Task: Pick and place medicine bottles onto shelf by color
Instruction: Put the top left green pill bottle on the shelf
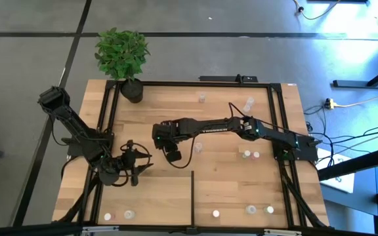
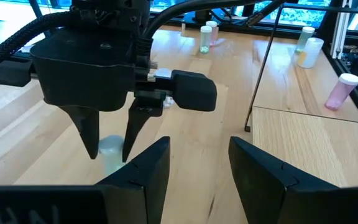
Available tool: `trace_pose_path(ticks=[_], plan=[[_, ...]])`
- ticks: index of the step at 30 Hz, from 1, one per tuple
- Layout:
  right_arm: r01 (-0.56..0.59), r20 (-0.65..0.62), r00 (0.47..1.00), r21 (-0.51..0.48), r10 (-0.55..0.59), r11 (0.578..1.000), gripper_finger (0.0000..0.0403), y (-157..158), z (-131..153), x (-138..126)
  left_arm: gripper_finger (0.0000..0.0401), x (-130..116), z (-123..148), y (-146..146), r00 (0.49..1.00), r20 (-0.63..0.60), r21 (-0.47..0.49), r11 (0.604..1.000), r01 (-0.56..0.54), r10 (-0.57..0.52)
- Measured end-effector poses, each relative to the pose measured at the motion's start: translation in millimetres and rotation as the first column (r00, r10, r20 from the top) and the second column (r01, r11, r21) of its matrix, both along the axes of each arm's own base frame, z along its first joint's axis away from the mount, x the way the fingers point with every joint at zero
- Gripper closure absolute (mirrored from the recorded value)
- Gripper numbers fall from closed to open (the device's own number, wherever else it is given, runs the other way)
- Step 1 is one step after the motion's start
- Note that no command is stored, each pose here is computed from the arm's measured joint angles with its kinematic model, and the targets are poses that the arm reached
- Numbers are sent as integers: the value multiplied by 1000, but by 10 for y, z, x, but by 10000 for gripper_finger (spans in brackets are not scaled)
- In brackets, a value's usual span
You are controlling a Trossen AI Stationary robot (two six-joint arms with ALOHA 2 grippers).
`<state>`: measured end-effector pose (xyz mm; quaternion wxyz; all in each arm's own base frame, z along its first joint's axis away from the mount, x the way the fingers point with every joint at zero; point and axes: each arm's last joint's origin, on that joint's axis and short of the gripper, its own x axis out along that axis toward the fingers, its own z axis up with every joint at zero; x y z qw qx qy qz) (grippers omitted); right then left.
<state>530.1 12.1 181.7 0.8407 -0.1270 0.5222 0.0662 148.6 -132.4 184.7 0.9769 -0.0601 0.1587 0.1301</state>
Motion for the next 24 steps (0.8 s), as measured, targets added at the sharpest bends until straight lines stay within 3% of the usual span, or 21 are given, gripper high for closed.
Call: trace_pose_path(ticks=[8,15,24], plan=[[-1,2,1000,-1,1,1000,191,2,1,2,244,0,-1,-2,1000,-3,-3,1000,5,-5],[-2,35,999,-2,2,1000,175,0,82,26,244,0,-1,-2,1000,-3,-3,1000,6,-6],[-4,78,997,-2,4,1000,175,-4,550,-127,244,0,0,-2,1000,-2,-4,1000,5,-5]])
